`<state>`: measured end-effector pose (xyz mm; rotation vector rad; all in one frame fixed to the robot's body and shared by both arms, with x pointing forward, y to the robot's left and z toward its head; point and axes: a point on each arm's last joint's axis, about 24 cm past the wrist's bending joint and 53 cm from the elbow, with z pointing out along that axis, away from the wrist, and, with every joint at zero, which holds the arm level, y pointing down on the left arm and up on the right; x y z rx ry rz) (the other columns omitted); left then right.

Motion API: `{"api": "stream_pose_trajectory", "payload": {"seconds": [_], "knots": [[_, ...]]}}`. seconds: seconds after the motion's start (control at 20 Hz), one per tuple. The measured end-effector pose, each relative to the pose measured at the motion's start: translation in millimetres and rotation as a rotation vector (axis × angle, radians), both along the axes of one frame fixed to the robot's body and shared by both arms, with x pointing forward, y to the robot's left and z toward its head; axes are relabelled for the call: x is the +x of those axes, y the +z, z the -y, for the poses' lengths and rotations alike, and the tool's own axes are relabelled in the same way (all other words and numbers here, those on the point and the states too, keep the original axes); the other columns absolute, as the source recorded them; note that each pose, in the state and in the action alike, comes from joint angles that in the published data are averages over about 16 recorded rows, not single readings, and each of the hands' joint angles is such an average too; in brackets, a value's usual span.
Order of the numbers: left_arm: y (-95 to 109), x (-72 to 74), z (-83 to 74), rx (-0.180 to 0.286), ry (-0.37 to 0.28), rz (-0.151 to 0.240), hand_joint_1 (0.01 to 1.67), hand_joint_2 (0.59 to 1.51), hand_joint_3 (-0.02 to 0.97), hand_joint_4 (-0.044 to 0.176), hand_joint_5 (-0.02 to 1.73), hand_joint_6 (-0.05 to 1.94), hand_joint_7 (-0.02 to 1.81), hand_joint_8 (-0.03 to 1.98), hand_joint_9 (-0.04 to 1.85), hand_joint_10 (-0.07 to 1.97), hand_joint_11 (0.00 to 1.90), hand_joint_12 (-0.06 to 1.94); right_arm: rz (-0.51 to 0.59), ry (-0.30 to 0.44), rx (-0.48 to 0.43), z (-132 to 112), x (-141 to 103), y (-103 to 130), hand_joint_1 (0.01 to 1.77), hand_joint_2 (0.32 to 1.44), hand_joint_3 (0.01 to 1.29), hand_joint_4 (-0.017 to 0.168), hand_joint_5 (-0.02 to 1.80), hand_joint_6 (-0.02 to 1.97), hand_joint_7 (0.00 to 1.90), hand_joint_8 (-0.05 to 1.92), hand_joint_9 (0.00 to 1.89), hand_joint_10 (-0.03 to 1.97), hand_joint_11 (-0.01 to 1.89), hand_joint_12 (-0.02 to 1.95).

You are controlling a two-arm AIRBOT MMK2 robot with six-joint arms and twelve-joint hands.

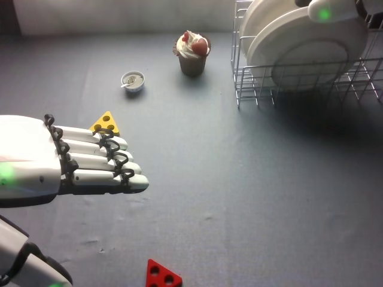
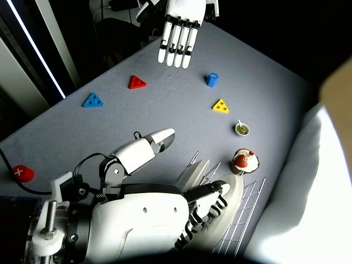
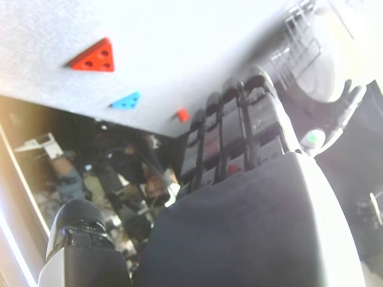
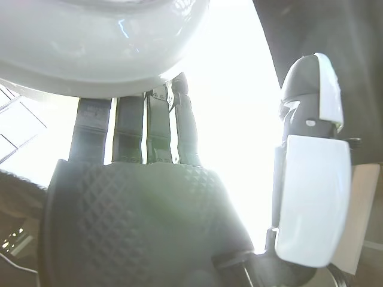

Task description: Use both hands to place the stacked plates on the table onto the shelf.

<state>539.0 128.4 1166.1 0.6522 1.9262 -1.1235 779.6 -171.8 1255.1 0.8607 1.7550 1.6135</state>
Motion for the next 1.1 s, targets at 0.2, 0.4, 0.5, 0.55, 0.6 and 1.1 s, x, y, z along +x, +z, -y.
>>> {"api": "stream_pose_trajectory", "payload": {"seconds": [0.2,0.4,0.5,0.55,0.6,1.1], "knots": [[0.0,-0.8,1.2,-0.002,0.000,-0.002,0.07,0.952,0.012,-0.003,0.07,0.02,0.13,0.00,0.13,0.00,0.12,0.02,0.013,0.016,0.028,-4.8,-3.2,11.2,0.80,0.97,0.02,-0.004,0.36,0.01,0.40,0.03,0.46,0.02,0.49,0.03],[-0.1,-1.3,2.1,-0.003,0.000,-0.004,0.07,0.954,0.012,-0.003,0.07,0.02,0.12,0.00,0.13,0.00,0.12,0.02,0.046,0.049,0.061,-10.1,-9.0,28.4,0.80,0.98,0.02,-0.004,0.36,0.01,0.39,0.02,0.44,0.02,0.48,0.03],[-0.1,-1.4,2.3,-0.004,0.000,-0.005,0.08,0.955,0.012,-0.003,0.07,0.02,0.12,0.00,0.13,0.00,0.12,0.02,0.072,0.077,0.075,-14.0,-13.9,38.0,0.81,0.99,0.02,-0.004,0.36,0.01,0.39,0.02,0.43,0.02,0.48,0.03],[-0.1,-1.4,2.3,-0.004,0.001,-0.005,0.08,0.954,0.012,-0.003,0.06,0.02,0.12,0.00,0.13,0.00,0.12,0.02,0.090,0.097,0.078,-16.8,-17.3,42.8,0.81,0.99,0.02,-0.004,0.36,0.01,0.39,0.02,0.43,0.02,0.48,0.02],[-0.1,-1.3,2.3,-0.004,0.001,-0.005,0.08,0.954,0.012,-0.003,0.06,0.02,0.12,0.00,0.13,0.00,0.12,0.02,0.111,0.118,0.078,-19.9,-21.2,47.5,0.81,0.99,0.02,-0.004,0.36,0.01,0.39,0.02,0.43,0.02,0.47,0.02],[-0.6,-0.8,1.9,-0.001,0.003,-0.004,0.10,0.956,0.013,-0.003,0.05,0.02,0.10,0.00,0.11,0.00,0.11,0.02,0.521,0.366,-0.098,-63.9,-95.1,79.3,0.77,0.98,0.02,-0.005,0.37,0.01,0.41,0.02,0.43,0.01,0.47,0.01]]}}
